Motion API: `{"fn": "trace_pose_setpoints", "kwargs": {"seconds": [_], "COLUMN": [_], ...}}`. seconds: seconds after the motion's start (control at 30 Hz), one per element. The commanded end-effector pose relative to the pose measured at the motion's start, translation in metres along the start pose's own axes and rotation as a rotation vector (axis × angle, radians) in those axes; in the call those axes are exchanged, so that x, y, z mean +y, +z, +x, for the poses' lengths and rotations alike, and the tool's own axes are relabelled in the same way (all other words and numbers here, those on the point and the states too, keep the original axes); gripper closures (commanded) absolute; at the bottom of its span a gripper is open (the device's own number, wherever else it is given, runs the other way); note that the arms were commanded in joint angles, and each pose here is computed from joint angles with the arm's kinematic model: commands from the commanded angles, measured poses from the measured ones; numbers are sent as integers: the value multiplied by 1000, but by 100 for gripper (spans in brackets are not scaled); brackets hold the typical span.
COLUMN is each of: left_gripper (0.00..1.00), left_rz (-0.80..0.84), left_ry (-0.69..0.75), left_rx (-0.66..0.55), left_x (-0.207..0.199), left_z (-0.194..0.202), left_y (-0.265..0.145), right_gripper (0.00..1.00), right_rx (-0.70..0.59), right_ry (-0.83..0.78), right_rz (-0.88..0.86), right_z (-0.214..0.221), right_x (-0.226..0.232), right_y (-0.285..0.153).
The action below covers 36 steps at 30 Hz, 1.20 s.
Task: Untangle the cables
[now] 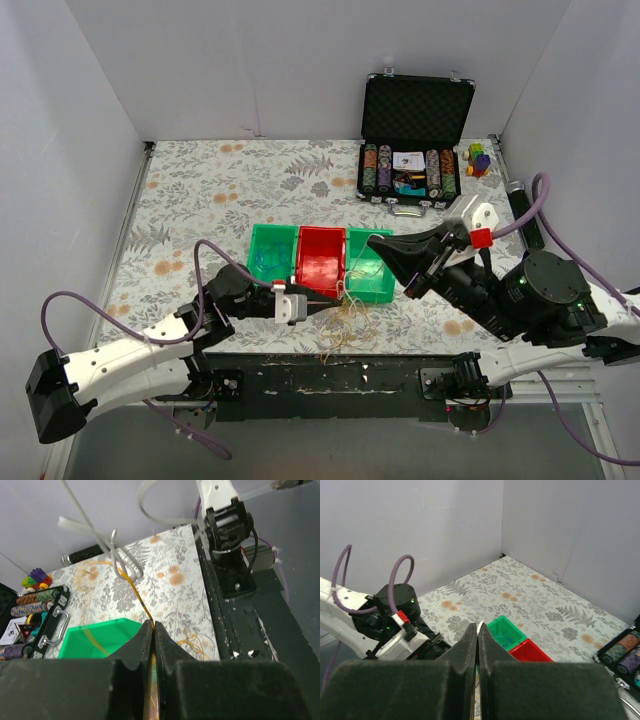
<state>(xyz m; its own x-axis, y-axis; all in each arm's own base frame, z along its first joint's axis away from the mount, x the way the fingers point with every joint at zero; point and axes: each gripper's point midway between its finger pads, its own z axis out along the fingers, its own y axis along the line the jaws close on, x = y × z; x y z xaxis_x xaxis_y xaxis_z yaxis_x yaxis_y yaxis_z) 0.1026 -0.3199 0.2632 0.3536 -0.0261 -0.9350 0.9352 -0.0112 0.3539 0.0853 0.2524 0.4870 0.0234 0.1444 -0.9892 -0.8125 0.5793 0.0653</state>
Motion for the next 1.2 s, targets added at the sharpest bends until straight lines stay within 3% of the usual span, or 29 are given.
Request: {"fn": "trace_pose_setpoints", "kwargs": {"seconds": [0.0, 0.57, 1.0, 1.17], "left_gripper": [100, 100, 100, 100], "left_rz": [89, 282, 423, 434], "left_ry": [1, 8, 118, 134], "left_rx": [134, 263, 337, 347], "left_x": [-31, -85, -111, -114], "left_z": [45, 93, 121, 124], "left_y": [-17, -49, -69, -72], "right_gripper": [99, 99, 99, 99], "right_rx": [-94, -112, -150, -140], "right_ry": [53, 25, 100, 72], "right_rz": [74, 278, 272, 210], "right_z": [-49, -69, -75, -74], "right_x": [-32, -89, -101, -83], "right_y": [-18, -42, -55, -45]}}
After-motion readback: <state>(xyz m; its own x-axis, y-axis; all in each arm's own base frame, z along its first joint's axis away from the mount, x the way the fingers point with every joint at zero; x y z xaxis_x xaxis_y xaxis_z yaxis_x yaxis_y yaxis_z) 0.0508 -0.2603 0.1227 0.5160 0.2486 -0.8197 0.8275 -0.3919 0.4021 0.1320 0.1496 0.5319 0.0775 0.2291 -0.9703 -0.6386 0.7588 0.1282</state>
